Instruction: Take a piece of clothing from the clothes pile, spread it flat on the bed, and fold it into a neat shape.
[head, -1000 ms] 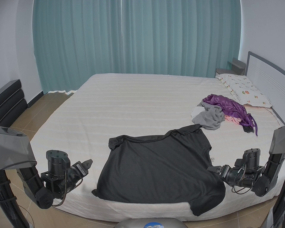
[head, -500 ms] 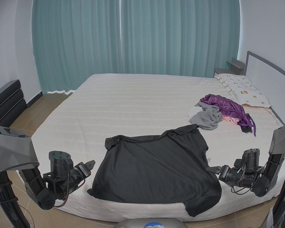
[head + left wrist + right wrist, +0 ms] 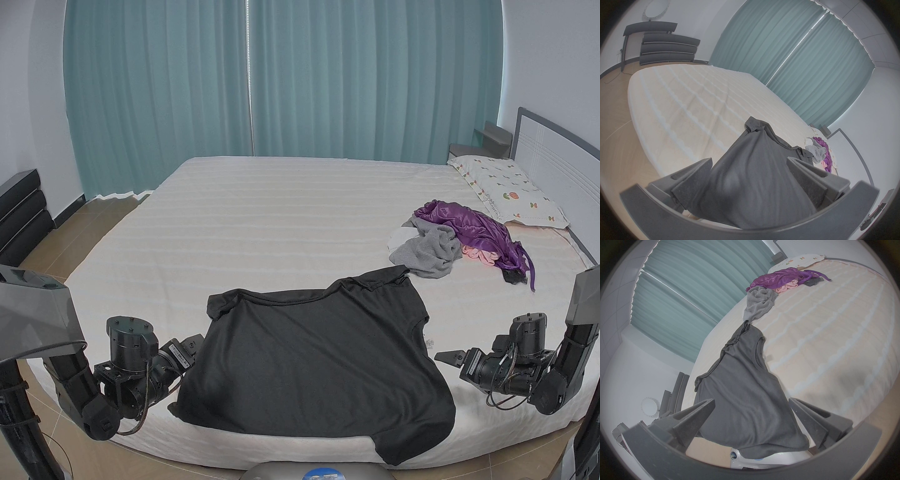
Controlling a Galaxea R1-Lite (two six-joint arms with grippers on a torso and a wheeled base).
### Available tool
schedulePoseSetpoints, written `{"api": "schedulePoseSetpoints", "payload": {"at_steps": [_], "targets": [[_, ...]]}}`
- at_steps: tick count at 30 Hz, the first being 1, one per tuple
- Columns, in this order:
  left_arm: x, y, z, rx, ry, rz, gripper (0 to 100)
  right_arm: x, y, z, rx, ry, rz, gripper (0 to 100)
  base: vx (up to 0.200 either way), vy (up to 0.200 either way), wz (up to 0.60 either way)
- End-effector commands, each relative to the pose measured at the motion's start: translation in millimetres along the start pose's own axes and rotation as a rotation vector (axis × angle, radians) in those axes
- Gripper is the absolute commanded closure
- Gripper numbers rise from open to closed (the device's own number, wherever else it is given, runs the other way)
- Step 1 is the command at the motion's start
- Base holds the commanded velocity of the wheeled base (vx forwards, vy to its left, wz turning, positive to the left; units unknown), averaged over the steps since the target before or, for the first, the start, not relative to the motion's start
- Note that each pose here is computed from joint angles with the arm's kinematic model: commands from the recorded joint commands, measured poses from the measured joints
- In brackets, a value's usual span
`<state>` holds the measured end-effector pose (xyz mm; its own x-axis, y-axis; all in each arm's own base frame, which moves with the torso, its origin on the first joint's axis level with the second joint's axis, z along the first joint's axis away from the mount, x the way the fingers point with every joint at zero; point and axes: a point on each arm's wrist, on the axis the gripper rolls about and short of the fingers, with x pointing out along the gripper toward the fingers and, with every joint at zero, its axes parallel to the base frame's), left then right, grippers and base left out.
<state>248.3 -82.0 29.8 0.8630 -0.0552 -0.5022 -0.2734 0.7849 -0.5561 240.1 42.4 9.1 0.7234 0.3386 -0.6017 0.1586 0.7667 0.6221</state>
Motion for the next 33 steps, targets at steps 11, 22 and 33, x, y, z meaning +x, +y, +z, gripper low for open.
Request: {"api": "schedulePoseSetpoints", "payload": {"at_steps": [11, 22, 33], "targets": [[12, 1, -5, 0.002, 0.015, 0.012, 0, 2, 0, -1, -0.002, 0.008, -0.001, 0, 0.018, 0.000, 0.00], [45, -12, 9, -0.017, -0.050, -0.024, 0, 2, 0, -1, 0.031, 0.006, 0.000, 0, 0.000, 0.000, 0.00], [136, -17, 28, -0.006, 0.033, -0.082, 0, 7, 0, -3, 0.029, 0.018, -0.001, 0, 0.000, 0.000, 0.00]]}}
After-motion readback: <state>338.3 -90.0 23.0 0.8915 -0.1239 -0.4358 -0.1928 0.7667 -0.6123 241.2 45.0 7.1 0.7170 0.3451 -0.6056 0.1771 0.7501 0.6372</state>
